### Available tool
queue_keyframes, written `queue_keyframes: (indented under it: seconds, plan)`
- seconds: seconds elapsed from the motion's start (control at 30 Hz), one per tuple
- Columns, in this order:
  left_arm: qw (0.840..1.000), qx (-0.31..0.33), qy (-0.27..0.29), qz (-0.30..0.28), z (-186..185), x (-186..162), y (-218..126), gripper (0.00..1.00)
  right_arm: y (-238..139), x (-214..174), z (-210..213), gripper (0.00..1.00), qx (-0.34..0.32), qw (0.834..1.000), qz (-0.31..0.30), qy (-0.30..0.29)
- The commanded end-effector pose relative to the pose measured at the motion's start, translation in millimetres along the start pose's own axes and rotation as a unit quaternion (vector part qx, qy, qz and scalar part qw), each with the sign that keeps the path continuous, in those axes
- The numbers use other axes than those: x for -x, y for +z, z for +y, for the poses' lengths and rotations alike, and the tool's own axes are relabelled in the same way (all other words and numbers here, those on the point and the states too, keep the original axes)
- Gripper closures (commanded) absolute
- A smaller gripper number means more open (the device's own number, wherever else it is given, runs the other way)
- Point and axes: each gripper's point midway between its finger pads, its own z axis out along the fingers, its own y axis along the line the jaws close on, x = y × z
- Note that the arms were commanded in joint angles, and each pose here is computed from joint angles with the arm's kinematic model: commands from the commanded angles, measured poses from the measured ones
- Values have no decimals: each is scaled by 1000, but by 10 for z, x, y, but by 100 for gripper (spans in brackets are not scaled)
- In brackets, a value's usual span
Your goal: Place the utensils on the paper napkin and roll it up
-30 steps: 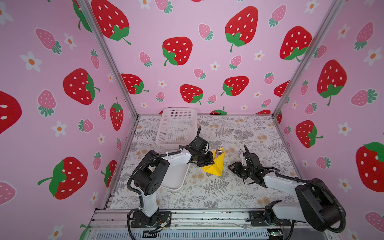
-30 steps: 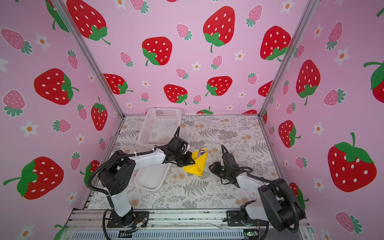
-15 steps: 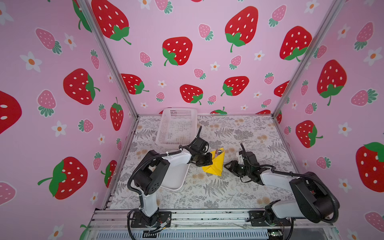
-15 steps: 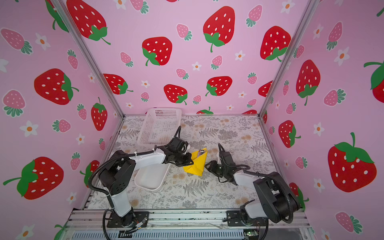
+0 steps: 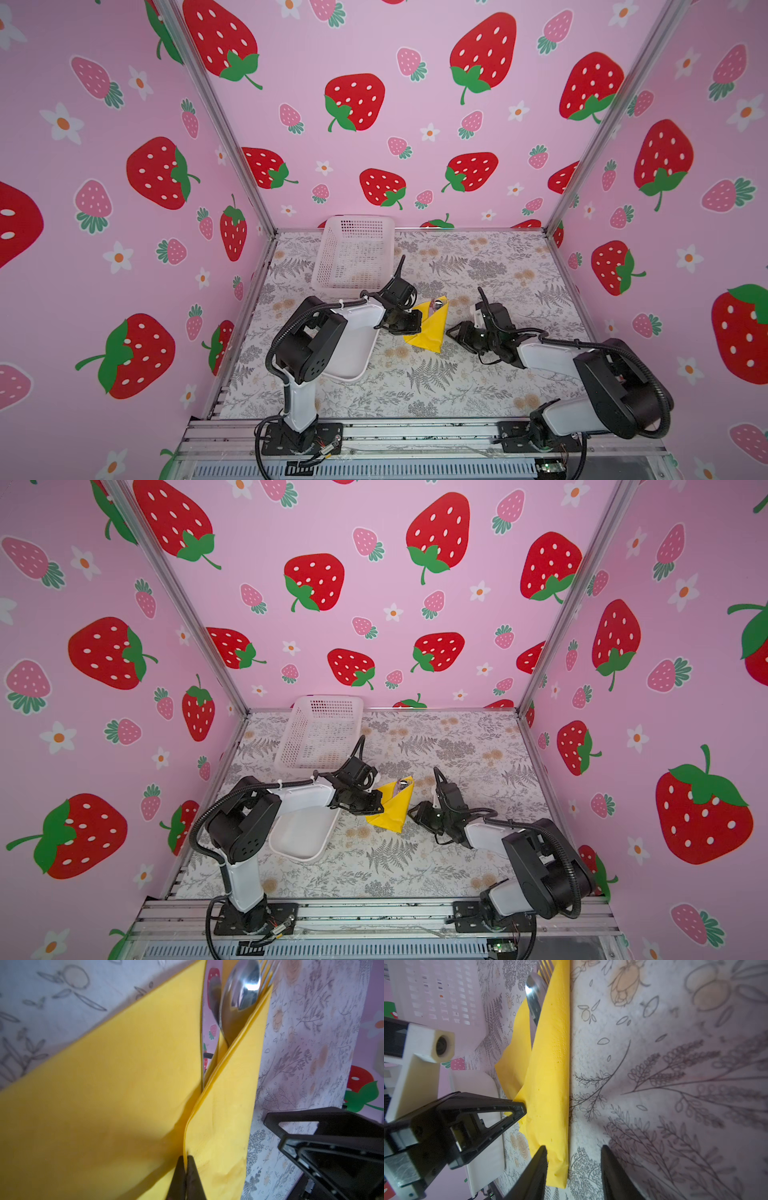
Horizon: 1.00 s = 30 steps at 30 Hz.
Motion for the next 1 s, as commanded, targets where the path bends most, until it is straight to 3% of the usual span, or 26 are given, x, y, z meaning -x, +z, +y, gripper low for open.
queue_keyframes:
  seconds: [0.0, 0.6, 0.97]
  plan:
    - [1000, 19, 14, 4, 90, 20, 22, 100, 30, 42, 99, 55, 11, 1000, -3, 0]
    - [999, 16, -31, 29, 272, -155, 142, 100, 323, 81, 120, 56, 17, 999, -4, 31]
    - [997, -19, -67, 38, 200, -217, 209, 100, 396, 303, 126, 65, 20, 999, -13, 26]
